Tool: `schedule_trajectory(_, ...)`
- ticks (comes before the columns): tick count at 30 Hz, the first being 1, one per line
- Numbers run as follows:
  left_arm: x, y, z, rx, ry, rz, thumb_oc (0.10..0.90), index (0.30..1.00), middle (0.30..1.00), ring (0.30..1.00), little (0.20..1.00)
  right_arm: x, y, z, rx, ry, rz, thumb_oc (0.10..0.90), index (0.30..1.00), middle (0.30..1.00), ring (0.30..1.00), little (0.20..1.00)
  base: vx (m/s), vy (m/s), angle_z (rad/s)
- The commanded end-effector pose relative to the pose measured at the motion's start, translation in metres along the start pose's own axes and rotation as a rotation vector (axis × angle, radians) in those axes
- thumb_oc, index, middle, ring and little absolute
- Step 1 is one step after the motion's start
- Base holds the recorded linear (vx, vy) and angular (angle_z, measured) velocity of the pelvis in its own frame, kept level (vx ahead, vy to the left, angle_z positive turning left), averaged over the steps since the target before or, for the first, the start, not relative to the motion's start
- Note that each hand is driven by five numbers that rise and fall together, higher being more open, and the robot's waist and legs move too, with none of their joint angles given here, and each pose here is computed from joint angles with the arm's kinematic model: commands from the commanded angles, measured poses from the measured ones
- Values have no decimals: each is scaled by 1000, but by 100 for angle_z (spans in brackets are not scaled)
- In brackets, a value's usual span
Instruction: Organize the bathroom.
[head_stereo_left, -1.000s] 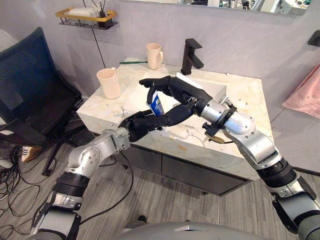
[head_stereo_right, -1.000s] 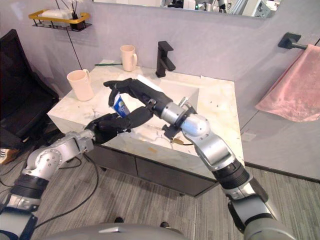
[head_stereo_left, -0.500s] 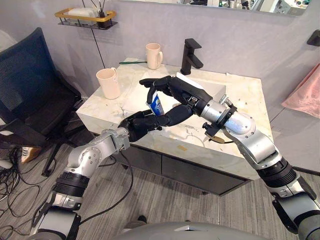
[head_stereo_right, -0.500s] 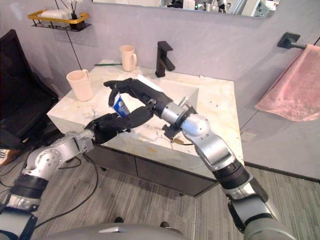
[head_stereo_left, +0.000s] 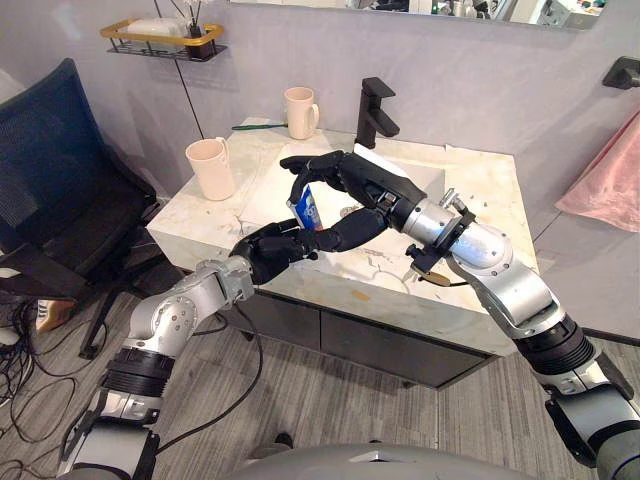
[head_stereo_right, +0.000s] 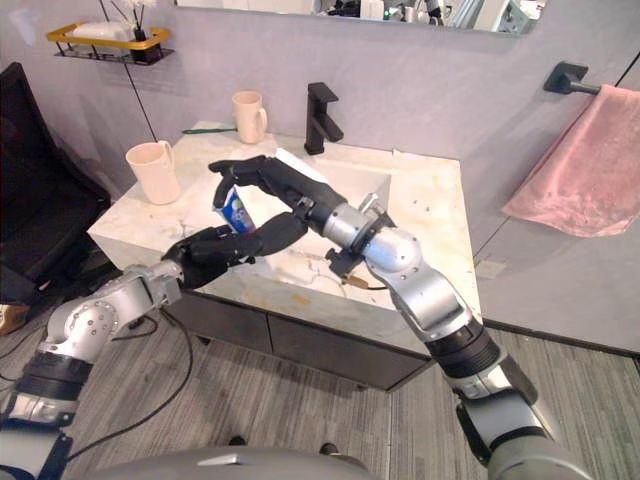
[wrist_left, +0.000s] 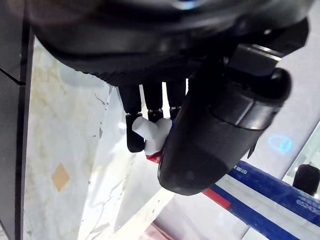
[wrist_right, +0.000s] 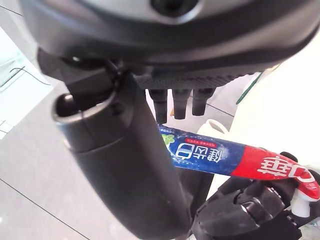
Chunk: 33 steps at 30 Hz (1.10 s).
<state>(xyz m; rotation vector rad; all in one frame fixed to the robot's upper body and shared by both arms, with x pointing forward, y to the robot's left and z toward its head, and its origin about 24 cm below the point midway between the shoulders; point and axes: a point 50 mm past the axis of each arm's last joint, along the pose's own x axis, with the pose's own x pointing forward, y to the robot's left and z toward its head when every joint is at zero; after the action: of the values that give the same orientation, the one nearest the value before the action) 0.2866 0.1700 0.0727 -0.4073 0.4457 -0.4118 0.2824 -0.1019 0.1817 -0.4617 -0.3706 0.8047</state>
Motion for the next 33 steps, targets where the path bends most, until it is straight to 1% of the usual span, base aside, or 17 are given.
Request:
schedule_trajectory(1,-5,4,30,37,-130,-14,400,300,300,300,300,0,-19,47,-129,-220,-70,800,900,900,900,900,0,0,0)
schedule_trajectory(4,-4,2,30,37,-131,-14,400,300,300,300,300,2,-17,48,-110,-228,-61,800,900,900,900,900,0,0,0)
schedule_trajectory(5,-4,2,30,38,-131,-14,400,300,300,300,300,2,-17,48,-109,-228,-60,778,867,867,867,867,0,0,0)
schedule_trajectory(6,-3,2,30,38,-131,-14,400,300,300,300,300,3,-17,49,-107,-228,-57,745,818,818,818,818,0,0,0)
schedule_trajectory(8,-3,2,30,38,-131,-13,400,300,300,300,300,4,-17,49,-99,-232,-52,425,338,338,338,338,0,0,0)
schedule_trajectory(9,-3,2,30,38,-130,-13,400,300,300,300,300,4,-16,49,-97,-233,-50,400,300,300,300,300,0,0,0)
schedule_trajectory(27,-3,1,30,37,-131,-6,400,300,300,300,300,8,-15,52,-87,-248,-59,400,300,300,300,300,0,0,0)
schedule_trajectory(28,-3,2,31,44,-130,7,552,528,528,528,528,7,-16,52,-88,-250,-60,400,300,300,300,300,0,0,0)
schedule_trajectory(29,-3,3,31,45,-127,17,800,900,900,900,900,7,-16,53,-88,-250,-62,400,300,300,300,300,0,0,0)
schedule_trajectory(33,-4,5,29,56,-104,27,800,900,900,900,900,6,-17,52,-89,-252,-68,400,300,300,300,300,0,0,0)
